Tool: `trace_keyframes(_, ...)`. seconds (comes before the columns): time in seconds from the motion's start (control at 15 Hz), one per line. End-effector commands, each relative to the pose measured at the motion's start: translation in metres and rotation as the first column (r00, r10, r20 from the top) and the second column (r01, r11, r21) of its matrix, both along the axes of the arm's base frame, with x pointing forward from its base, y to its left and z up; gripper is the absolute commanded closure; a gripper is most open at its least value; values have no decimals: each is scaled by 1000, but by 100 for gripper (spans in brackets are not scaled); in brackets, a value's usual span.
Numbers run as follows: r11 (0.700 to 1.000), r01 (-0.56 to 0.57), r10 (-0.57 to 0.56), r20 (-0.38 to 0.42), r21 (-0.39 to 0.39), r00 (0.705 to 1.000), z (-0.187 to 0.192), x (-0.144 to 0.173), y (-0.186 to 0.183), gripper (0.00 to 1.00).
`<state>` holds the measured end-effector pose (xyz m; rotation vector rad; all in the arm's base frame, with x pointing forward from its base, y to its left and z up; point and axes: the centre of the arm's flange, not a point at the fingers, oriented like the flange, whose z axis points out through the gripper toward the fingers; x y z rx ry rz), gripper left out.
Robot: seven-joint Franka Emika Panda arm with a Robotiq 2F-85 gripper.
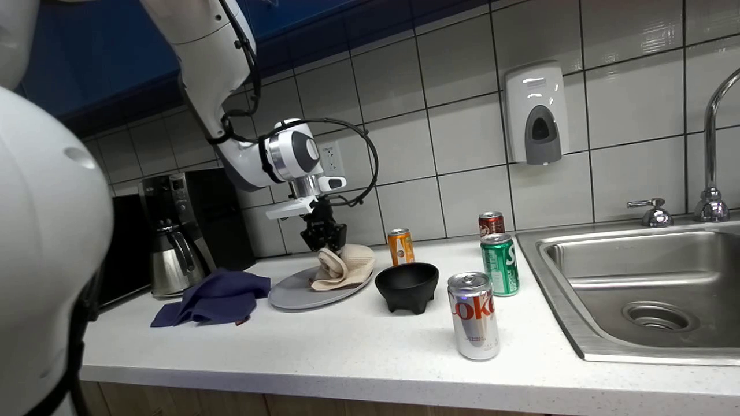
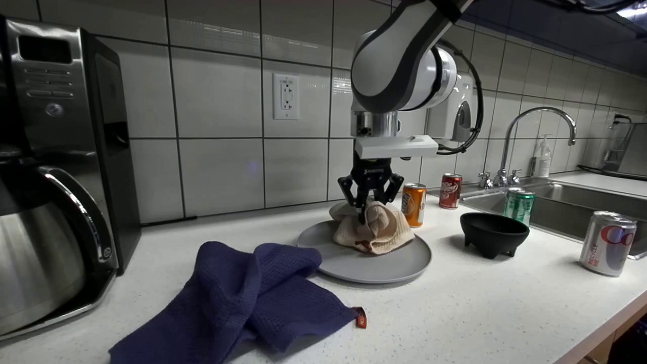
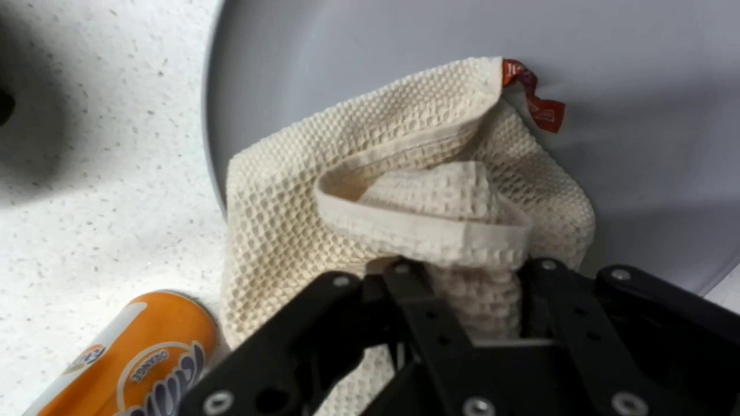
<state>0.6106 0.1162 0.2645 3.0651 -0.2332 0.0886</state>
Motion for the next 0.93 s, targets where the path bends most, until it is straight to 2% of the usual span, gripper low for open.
trace_keyframes(0.0,1000,2,-2,6,24,1000,8,-3,-3,97)
trace_keyframes(0.07,1000,1,-1,10,23,1000,10,-4,-2,100)
trace_keyframes(0.4,999,-34,33,62,4,998,37,-4,15,98)
trace_keyframes(0.87,987,-158,158,113,-12,981,64,7,69,98)
